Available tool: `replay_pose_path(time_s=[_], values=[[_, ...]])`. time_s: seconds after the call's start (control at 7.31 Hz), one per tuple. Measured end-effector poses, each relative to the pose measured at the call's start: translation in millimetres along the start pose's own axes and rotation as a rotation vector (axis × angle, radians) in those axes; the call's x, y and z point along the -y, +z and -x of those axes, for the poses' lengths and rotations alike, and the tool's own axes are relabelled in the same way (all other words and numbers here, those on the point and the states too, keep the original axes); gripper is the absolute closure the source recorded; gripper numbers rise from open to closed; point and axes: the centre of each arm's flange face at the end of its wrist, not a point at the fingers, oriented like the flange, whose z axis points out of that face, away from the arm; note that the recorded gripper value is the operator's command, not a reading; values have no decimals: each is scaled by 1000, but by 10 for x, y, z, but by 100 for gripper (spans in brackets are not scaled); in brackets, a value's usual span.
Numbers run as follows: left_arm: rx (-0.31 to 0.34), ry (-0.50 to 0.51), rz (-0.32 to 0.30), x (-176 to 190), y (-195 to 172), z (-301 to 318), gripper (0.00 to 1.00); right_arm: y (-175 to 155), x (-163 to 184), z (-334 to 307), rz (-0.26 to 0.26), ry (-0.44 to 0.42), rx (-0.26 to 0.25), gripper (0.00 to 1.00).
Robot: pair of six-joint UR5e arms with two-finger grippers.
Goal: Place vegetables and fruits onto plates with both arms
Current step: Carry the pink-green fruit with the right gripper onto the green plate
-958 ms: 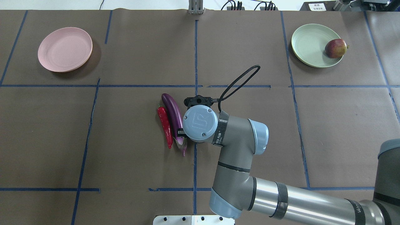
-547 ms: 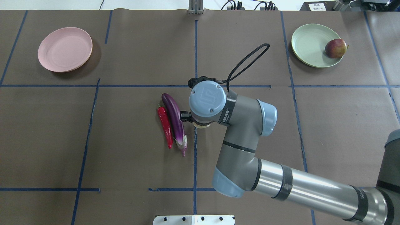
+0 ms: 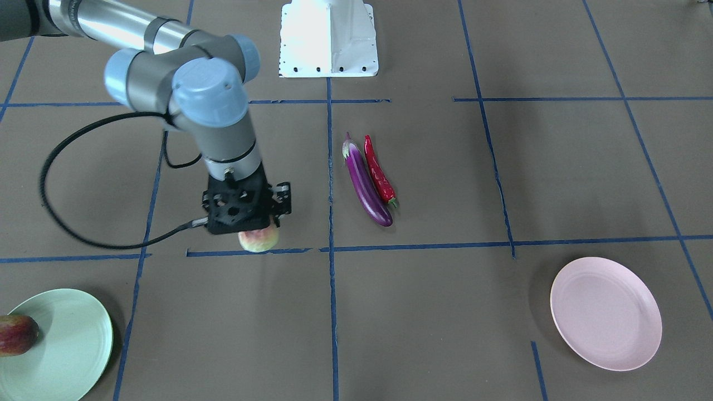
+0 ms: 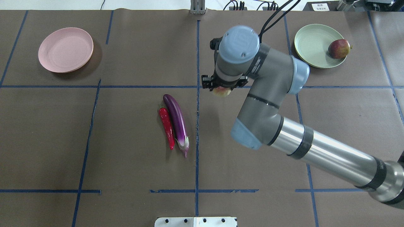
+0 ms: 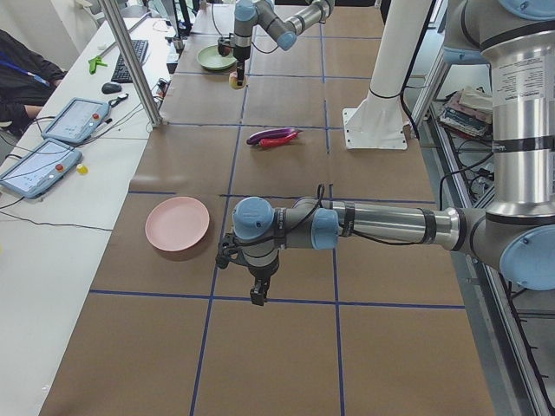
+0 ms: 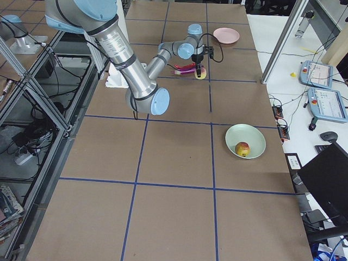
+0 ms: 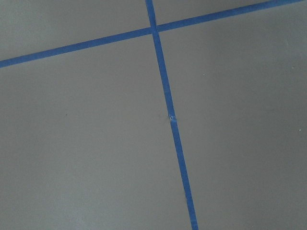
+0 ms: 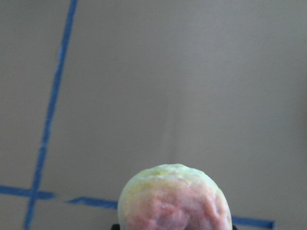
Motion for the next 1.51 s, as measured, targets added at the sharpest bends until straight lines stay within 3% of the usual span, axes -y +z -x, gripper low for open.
replay_pose_path(time_s=[0.27,0.55,0.68,0.82,0.96,1.23,1.51], values=[[0,0,0,2,-2,-1,0,95,656,-1137,34,-81,-44,100],[0,0,-1,5,-3,-2,0,473,937,-2096,35,-126,-42,99],[0,1,-1,6,-5,-4,0,666,935,-2436,37,-139,-47,88],[0,2,-3,8,-9,-8,0,818,864,-2681,51,-145,-56,36],[1,3,-3,10,-13,-10,0,937,772,-2856,63,-143,-63,0],[1,3,-4,12,-17,-14,0,1015,688,-2968,64,-140,-63,0],[2,6,-6,15,-28,-23,0,859,724,-2935,51,-140,-35,0]])
